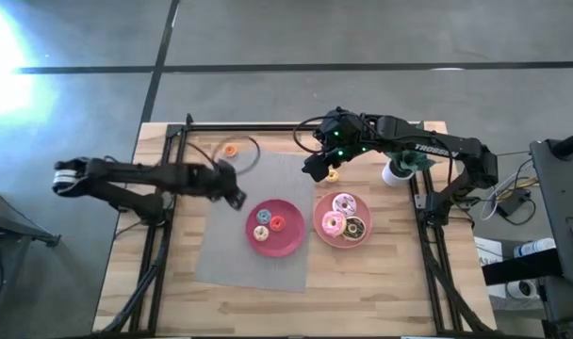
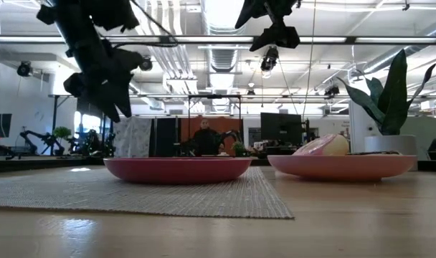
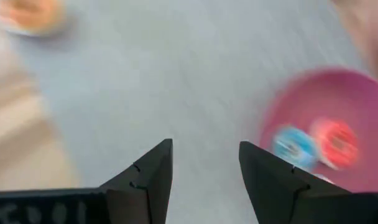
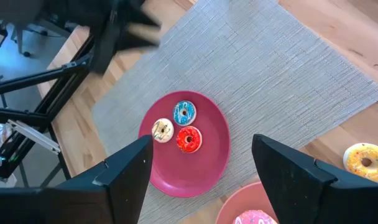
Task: Pick & Place donuts
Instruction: Put the small orange donut on the light pink plate
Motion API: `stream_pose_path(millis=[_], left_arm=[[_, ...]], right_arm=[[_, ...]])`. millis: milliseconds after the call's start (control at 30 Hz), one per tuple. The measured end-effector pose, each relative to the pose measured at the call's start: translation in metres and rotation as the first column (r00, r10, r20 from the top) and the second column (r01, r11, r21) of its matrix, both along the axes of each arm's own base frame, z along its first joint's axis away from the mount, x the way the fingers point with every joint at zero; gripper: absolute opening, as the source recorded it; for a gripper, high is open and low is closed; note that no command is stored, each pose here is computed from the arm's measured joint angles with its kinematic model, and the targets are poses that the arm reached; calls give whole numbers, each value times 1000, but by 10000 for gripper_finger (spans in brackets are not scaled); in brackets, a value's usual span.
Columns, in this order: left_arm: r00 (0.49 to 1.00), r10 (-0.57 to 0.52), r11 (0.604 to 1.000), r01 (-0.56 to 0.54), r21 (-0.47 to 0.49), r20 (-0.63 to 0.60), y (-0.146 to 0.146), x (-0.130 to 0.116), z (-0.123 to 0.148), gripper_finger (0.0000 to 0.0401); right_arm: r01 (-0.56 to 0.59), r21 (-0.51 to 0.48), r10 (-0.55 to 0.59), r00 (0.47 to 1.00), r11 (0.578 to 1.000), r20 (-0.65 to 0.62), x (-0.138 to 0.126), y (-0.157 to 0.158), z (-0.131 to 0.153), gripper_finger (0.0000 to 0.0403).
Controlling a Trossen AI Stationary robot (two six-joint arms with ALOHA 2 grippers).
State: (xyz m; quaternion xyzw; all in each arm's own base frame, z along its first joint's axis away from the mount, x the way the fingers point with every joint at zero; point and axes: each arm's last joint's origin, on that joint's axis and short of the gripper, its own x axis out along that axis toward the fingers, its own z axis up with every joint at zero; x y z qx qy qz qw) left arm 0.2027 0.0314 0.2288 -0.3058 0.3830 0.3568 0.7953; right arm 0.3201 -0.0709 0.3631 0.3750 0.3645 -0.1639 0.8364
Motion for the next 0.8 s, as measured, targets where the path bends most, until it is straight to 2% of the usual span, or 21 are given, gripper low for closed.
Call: stream_pose_path(millis=[133, 300, 533, 633, 800], left_arm=[[993, 117, 991, -116, 61, -6, 38, -16, 9, 158], [979, 200, 978, -198, 62, -28, 89, -30, 11, 158], [947, 304, 947, -312, -72, -108, 151, -48, -21, 158], [949, 310, 940, -315, -133, -61, 167, -48, -33, 158], [946, 321, 937, -308, -162, 57, 182, -39, -40, 158]], right_arm=[[-2, -2, 2, 1000, 1000, 0, 0, 0, 0, 264], [-2, -2, 2, 1000, 1000, 0, 0, 0, 0, 263], [0, 0, 0, 1000, 1000, 0, 0, 0, 0, 260], [1, 0, -1, 1000, 1000, 0, 0, 0, 0, 261], [1, 1, -1, 1000, 1000, -1, 0, 0, 0, 258]])
